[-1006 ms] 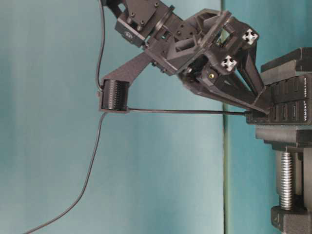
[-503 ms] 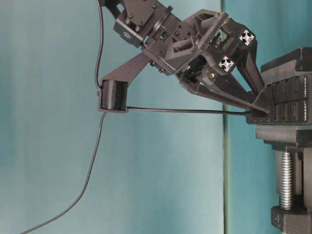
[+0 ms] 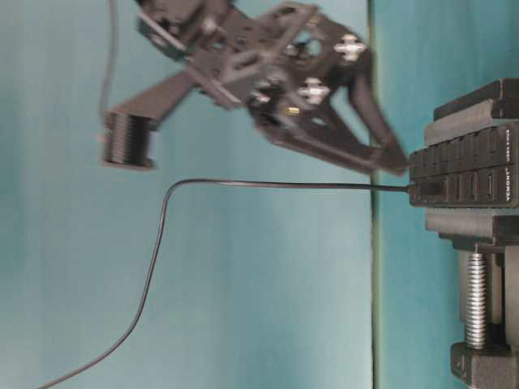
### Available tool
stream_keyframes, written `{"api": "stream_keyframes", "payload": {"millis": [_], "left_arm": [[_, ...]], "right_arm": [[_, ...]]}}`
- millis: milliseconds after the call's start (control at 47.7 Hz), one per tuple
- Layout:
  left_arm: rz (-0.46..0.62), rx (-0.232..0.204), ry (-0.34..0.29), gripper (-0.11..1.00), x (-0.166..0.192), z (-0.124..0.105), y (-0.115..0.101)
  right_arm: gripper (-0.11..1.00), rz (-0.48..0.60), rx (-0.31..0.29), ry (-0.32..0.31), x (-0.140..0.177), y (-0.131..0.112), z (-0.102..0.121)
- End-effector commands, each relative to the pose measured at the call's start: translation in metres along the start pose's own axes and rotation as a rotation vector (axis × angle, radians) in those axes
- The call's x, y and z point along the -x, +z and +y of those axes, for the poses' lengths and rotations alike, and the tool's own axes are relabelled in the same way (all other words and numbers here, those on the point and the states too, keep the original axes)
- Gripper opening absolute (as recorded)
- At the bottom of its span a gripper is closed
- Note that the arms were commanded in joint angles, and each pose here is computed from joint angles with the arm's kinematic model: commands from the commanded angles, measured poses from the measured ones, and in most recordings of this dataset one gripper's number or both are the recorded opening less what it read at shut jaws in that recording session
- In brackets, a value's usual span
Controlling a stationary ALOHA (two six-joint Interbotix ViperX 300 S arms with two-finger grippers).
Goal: Insert the USB into the center port of the fixed hub
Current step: 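Open the right gripper to release the inserted plug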
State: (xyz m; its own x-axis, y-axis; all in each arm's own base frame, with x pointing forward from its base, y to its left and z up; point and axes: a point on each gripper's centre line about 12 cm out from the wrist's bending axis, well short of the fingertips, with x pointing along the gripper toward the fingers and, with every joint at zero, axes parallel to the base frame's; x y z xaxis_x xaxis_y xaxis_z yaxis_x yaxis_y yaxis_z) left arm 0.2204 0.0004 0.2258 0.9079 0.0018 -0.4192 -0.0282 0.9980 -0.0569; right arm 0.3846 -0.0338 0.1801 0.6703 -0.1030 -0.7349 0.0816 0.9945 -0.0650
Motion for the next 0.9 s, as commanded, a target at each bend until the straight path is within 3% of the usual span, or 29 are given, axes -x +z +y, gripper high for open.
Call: {"api": "stream_keyframes", "payload": {"millis": [0, 880], "left_arm": [[-0.022, -0.001, 0.000, 0.00, 0.0005, 0.0000, 0.0054], [-0.025, 0.001, 0.000, 0.00, 0.0005, 0.0000, 0.0062]], "right_arm": [[0.79, -0.049, -0.013, -0.001, 0.0141, 0.0104, -0.0010], [0.79, -0.035, -0.030, 0.009, 0.0124, 0.0075, 0.0025]]}}
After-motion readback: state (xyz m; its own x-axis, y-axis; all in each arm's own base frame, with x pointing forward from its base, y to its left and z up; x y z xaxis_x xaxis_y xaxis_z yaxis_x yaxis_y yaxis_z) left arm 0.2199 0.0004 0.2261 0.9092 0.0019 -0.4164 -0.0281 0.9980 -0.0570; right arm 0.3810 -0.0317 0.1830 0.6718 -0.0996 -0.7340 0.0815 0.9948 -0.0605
